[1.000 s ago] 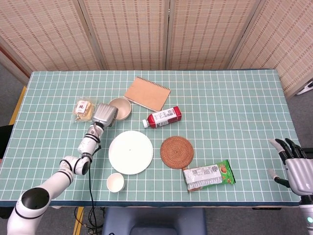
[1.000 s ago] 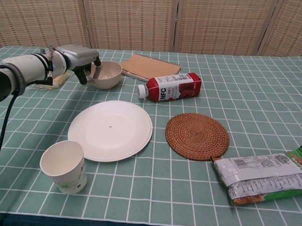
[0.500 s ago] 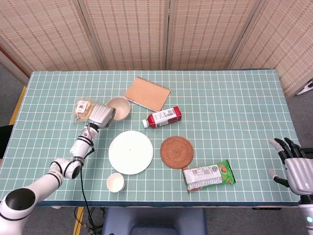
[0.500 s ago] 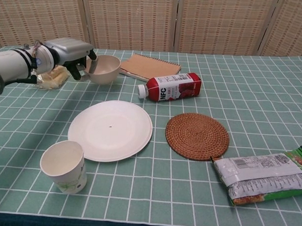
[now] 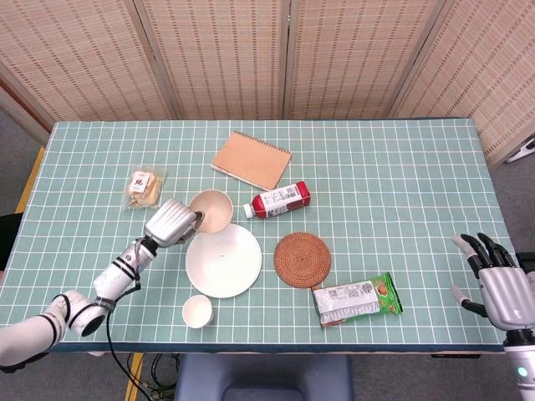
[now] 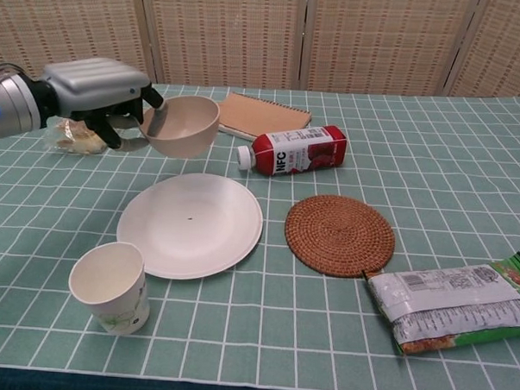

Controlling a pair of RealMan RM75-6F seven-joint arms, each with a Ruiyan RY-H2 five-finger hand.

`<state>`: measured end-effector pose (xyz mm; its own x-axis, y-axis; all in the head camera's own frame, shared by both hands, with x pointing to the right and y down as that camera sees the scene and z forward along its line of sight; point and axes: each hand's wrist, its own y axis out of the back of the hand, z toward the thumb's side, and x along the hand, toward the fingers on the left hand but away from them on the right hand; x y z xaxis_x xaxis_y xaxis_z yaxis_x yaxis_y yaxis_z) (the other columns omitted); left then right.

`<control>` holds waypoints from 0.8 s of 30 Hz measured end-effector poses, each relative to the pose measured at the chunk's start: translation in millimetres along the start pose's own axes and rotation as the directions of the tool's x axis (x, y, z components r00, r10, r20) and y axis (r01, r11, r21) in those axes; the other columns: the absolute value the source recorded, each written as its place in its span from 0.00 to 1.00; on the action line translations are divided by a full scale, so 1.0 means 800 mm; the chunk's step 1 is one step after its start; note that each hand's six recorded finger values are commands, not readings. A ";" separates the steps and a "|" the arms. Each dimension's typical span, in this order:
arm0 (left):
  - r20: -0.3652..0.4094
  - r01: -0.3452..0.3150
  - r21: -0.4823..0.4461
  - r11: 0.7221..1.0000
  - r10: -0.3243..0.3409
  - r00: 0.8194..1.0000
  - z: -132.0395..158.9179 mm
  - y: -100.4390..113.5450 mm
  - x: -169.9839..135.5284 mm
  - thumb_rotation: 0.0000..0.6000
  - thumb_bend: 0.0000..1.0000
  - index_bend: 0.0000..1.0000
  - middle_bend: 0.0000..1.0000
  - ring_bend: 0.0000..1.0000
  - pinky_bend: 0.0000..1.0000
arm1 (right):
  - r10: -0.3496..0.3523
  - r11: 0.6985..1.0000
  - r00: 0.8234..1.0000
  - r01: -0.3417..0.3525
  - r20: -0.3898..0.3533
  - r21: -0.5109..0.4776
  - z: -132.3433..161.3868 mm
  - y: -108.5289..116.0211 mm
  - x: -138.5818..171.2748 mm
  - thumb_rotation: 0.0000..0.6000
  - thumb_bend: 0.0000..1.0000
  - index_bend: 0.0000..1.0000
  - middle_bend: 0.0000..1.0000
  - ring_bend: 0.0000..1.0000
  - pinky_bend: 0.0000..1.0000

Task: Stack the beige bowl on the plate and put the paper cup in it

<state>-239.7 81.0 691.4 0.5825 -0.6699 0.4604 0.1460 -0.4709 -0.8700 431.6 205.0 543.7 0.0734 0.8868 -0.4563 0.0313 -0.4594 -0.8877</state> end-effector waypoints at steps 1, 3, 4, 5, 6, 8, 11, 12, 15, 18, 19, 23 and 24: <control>0.022 0.002 0.002 1.000 -0.002 1.000 0.008 0.000 -0.005 1.00 0.47 0.64 0.95 0.98 1.00 | -0.001 1.000 1.000 0.001 -0.001 0.000 0.001 0.000 0.000 1.00 0.25 0.12 0.12 0.04 0.12; 0.070 0.010 0.011 1.000 -0.010 0.998 0.025 -0.002 -0.015 1.00 0.47 0.64 0.95 0.98 1.00 | -0.002 1.000 1.000 0.002 -0.001 0.000 0.001 0.001 0.001 1.00 0.25 0.12 0.12 0.04 0.12; 0.087 0.014 0.016 1.000 -0.015 0.996 0.031 -0.003 -0.019 1.00 0.47 0.64 0.95 0.98 1.00 | -0.003 1.000 1.000 0.003 0.001 0.000 0.001 0.001 0.002 1.00 0.25 0.12 0.12 0.04 0.12; 0.107 0.021 0.026 0.999 -0.023 0.994 0.039 -0.005 -0.023 1.00 0.47 0.64 0.95 0.98 1.00 | -0.003 1.000 1.000 0.003 0.002 0.001 0.000 0.001 0.002 1.00 0.25 0.12 0.12 0.04 0.12; 0.120 0.026 0.035 0.999 -0.030 0.992 0.044 -0.007 -0.025 1.00 0.47 0.64 0.95 0.98 1.00 | -0.004 1.000 1.000 0.004 0.003 0.001 0.000 0.001 0.003 1.00 0.25 0.12 0.12 0.04 0.12; 0.138 0.043 0.053 0.998 -0.050 0.989 0.052 -0.013 -0.029 1.00 0.47 0.64 0.95 0.98 1.00 | -0.005 1.000 1.000 0.005 0.005 0.000 -0.001 0.001 0.004 1.00 0.25 0.12 0.12 0.04 0.12; 0.154 0.076 0.066 0.995 -0.085 0.984 0.062 -0.025 -0.030 1.00 0.47 0.64 0.95 0.97 1.00 | -0.006 1.000 1.000 0.006 0.008 -0.002 -0.002 0.001 0.005 1.00 0.25 0.12 0.12 0.04 0.12; 0.159 0.083 0.068 0.994 -0.093 0.983 0.065 -0.028 -0.030 1.00 0.47 0.64 0.95 0.97 1.00 | -0.006 1.000 1.000 0.006 0.009 -0.002 -0.003 0.001 0.006 1.00 0.25 0.12 0.12 0.04 0.12; 0.169 0.097 0.077 0.992 -0.108 0.980 0.072 -0.037 -0.030 1.00 0.47 0.64 0.95 0.97 1.00 | -0.007 1.000 1.000 0.007 0.012 -0.001 -0.004 0.002 0.006 1.00 0.25 0.12 0.12 0.04 0.12; 0.173 0.108 0.079 0.991 -0.120 0.977 0.076 -0.042 -0.031 1.00 0.47 0.63 0.95 0.96 1.00 | -0.007 1.000 1.000 0.007 0.011 -0.001 -0.004 0.002 0.006 1.00 0.25 0.12 0.12 0.04 0.12; 0.174 0.110 0.080 0.991 -0.122 0.977 0.076 -0.043 -0.031 1.00 0.47 0.61 0.94 0.96 1.00 | -0.006 1.000 1.000 0.006 0.011 -0.002 -0.005 0.001 0.006 1.00 0.25 0.12 0.12 0.04 0.12; 0.166 0.126 0.084 0.989 -0.138 0.976 0.076 -0.047 -0.034 1.00 0.46 0.48 0.88 0.93 1.00 | -0.005 1.000 1.000 0.005 0.012 -0.005 -0.005 0.000 0.006 1.00 0.25 0.12 0.12 0.04 0.12; 0.164 0.127 0.083 0.988 -0.140 0.976 0.075 -0.046 -0.035 1.00 0.46 0.46 0.88 0.93 1.00 | -0.004 1.000 1.000 0.004 0.012 -0.005 -0.006 0.000 0.006 1.00 0.25 0.12 0.12 0.04 0.12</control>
<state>-213.2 151.6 700.0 0.6798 -0.4940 0.5420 0.2847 -0.5033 -0.8159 436.4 208.9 541.8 0.0609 0.8893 -0.4532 0.0363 -0.4557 -0.8894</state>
